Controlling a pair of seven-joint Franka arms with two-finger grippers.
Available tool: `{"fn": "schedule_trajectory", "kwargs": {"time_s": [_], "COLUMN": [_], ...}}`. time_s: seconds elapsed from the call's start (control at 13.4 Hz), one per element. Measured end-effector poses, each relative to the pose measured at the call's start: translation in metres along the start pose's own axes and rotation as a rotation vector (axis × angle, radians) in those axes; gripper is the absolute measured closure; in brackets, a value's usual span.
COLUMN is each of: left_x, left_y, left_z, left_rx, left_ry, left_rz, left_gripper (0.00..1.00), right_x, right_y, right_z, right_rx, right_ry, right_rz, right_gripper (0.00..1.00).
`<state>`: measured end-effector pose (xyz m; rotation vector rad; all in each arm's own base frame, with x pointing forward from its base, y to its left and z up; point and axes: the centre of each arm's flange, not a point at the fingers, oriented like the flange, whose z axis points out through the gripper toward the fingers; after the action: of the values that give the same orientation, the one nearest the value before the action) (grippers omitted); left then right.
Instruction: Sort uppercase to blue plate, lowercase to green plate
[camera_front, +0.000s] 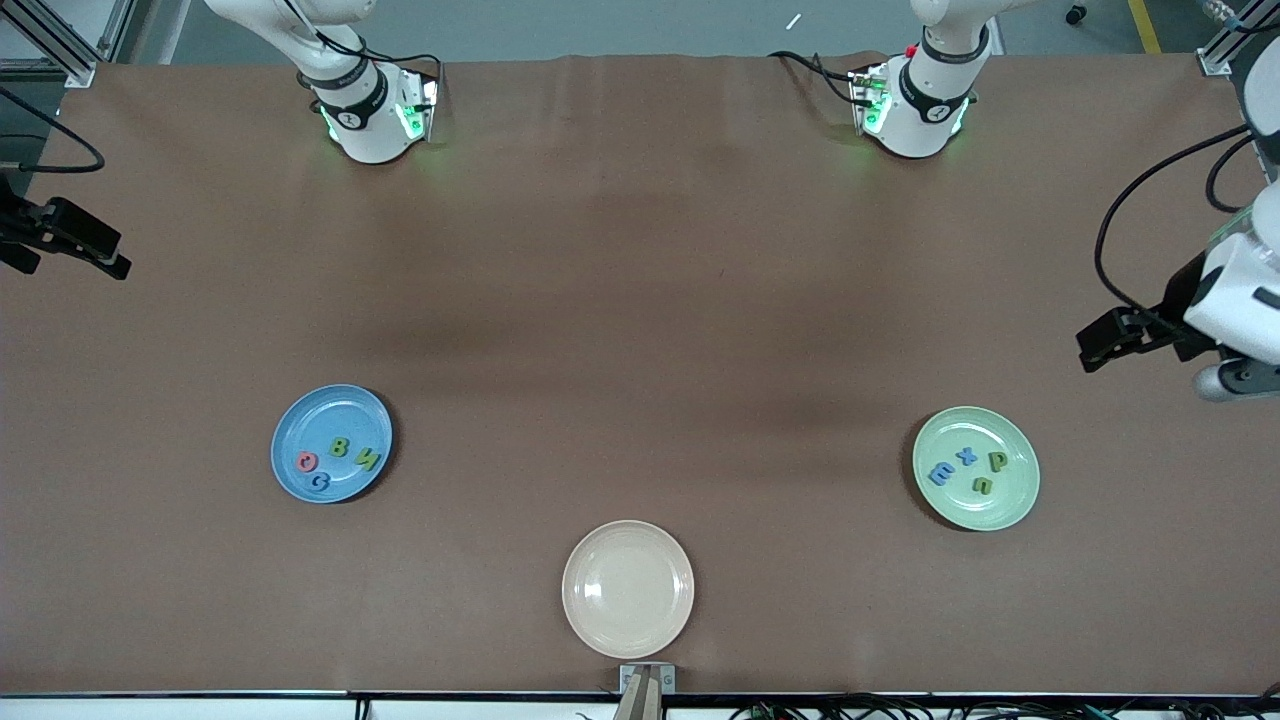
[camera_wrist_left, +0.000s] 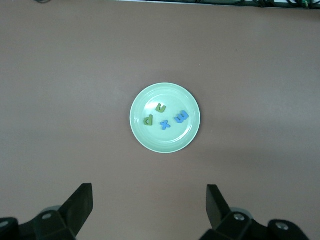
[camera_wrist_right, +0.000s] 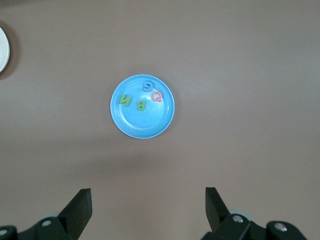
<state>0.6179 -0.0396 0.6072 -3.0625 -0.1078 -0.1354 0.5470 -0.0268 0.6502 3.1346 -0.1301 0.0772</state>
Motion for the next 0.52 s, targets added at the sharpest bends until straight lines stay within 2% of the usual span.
{"fn": "schedule_trajectory", "kwargs": {"time_s": [0.22, 0.52], "left_x": [-0.02, -0.056], "left_y": [-0.021, -0.02], "left_z": [-0.01, -0.018], "left_rx": [-0.044, -0.039], "left_ry": [-0.021, -0.042], "left_rz": [0.013, 0.031], "left_gripper": [0.0, 0.0], "right_x": [0.0, 0.0], "right_y": [0.0, 0.0], "right_z": [0.0, 0.0], "right_rx": [0.0, 0.0], "right_ry": [0.0, 0.0], "right_rz": [0.0, 0.0], "right_gripper": [0.0, 0.0]}}
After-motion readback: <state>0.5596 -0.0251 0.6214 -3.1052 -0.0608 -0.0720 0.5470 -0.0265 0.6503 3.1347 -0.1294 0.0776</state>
